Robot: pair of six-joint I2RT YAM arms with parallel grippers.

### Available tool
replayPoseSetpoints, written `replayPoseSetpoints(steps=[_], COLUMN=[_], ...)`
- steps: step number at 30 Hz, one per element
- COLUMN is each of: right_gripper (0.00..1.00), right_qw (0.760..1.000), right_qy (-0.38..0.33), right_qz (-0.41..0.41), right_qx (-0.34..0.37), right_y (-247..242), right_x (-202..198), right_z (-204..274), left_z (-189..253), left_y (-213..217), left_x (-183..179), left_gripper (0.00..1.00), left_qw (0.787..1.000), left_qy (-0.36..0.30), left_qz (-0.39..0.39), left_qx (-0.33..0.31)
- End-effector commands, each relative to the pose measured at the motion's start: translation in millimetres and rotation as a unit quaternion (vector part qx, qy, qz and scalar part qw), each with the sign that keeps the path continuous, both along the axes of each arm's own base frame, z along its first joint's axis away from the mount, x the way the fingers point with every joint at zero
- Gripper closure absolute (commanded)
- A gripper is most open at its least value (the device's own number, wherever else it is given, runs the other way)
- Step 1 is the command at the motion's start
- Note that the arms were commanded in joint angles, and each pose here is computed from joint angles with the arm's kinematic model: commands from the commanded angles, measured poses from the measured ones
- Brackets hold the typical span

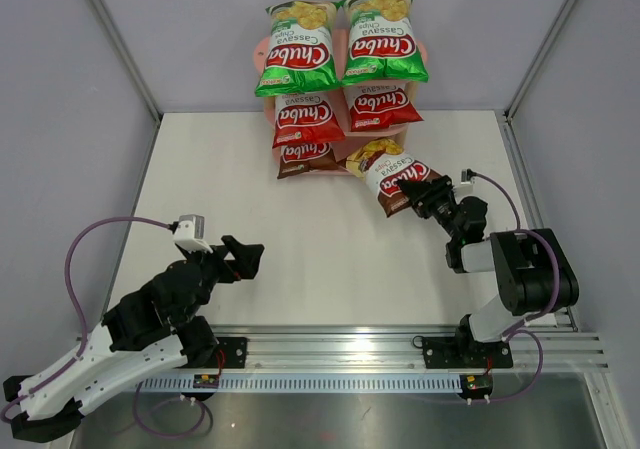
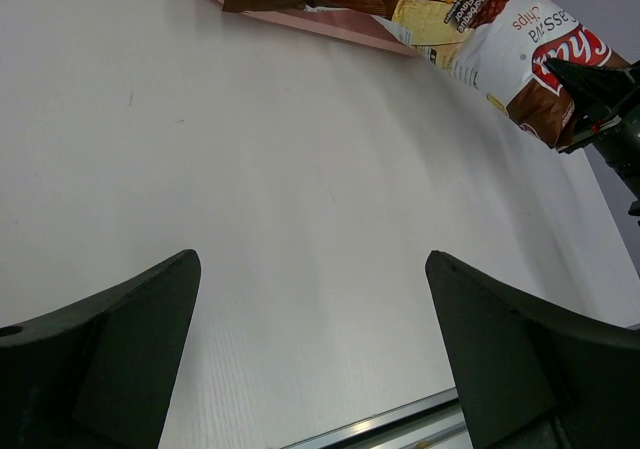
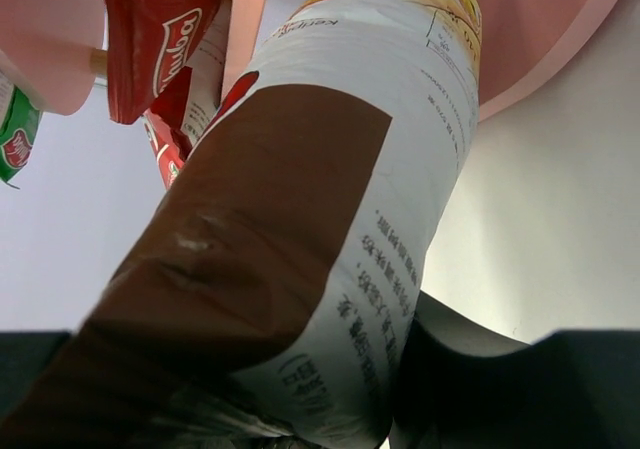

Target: Place and organize the chips bags onto the shelf

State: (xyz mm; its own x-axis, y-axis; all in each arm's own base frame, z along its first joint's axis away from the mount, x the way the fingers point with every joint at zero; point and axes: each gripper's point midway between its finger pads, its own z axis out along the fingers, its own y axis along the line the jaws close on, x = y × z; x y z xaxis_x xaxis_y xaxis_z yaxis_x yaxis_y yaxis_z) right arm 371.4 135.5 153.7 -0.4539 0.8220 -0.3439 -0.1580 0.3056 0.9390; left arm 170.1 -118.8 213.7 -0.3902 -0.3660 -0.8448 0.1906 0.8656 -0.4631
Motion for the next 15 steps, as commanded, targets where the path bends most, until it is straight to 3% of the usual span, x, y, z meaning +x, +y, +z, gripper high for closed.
replayPoseSetpoints(steps=[1, 15], right_gripper=[0.74, 0.73], right_qw=[0.988, 0.989], right_qy=[-0.151, -0.143], right_qz=[-0.004, -0.031], right_qx=[0.014, 0.02], right_y=[-2.1, -5.7], right_x=[11.3, 66.5], right_z=[70.4, 45.8], left_z=[22.2, 28.6], left_y=[2.2, 10.6], left_x=[2.0, 0.9], left_gripper=[0.01, 0.01], left_qw=[1.0, 0.999], left_qy=[-0.026, -0.037], left_qz=[0.001, 0.007], left_qx=[-0.012, -0.003])
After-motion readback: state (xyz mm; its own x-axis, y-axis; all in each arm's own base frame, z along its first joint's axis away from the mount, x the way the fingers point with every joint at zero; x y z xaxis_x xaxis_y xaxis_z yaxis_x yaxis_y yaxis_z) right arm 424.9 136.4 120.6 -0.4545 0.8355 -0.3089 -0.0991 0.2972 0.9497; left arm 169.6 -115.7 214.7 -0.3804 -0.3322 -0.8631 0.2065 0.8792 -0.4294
